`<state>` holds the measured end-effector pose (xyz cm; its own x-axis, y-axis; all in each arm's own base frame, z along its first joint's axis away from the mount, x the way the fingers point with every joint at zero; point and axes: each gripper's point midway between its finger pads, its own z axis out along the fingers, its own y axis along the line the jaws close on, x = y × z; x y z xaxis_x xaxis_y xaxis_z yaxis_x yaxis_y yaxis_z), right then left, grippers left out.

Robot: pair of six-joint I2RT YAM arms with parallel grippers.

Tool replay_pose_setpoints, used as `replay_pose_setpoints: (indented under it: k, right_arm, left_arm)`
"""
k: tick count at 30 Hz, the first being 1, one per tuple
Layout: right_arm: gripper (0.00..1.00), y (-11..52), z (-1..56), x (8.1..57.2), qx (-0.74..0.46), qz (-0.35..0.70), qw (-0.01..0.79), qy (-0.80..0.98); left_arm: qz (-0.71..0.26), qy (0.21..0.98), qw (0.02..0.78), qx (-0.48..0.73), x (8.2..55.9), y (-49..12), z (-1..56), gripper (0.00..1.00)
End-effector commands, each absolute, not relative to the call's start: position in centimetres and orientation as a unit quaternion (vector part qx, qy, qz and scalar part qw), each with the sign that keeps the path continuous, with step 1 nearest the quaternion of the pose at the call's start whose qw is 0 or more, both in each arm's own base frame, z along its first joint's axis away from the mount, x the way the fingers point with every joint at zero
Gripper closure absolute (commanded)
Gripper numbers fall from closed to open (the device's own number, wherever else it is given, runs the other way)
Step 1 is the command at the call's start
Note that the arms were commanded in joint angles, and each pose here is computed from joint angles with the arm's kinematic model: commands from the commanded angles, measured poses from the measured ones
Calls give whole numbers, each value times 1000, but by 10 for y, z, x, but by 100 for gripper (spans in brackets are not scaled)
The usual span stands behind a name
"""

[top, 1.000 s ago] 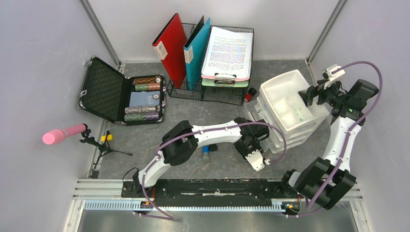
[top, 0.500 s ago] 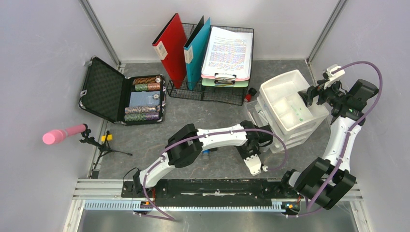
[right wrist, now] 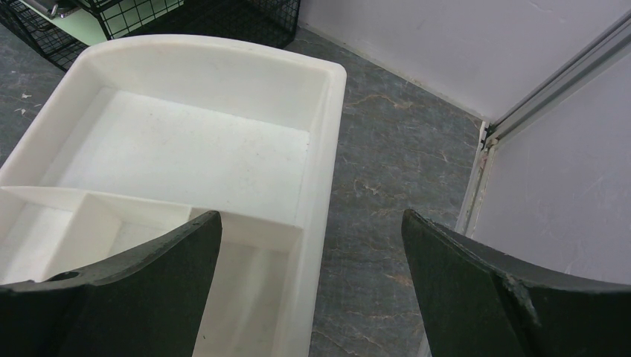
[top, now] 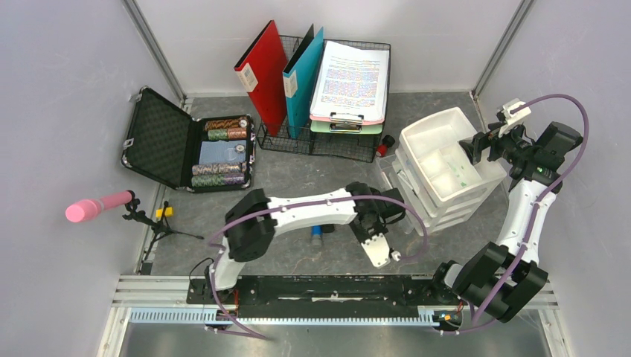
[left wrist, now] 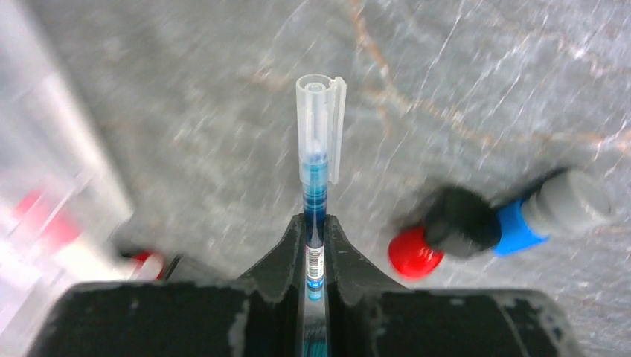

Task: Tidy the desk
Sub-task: Pick up the stationery from the center of the board, then place the stationery in the drawer.

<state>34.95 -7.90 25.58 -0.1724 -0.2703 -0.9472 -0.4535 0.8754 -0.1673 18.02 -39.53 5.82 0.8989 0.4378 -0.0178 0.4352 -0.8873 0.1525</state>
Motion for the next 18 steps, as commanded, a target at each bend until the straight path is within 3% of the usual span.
replay_pose_setpoints:
  k: [1, 9, 15, 18]
  right_arm:
    - [2, -56, 129, 304, -189, 177, 434, 863]
    - [2, -55, 130, 304, -188, 178, 435, 862]
    - [2, -55, 132, 304, -190, 176, 438, 861]
    - [2, -54, 133, 303, -190, 178, 438, 860]
  left_arm:
    - [63, 230, 174, 955, 196, -400, 142, 98]
    - [132, 190, 260, 937, 227, -439, 213, 98]
    - [140, 149, 303, 931, 239, -486, 228, 97]
    - [130, 138, 310, 932, 241, -502, 220, 91]
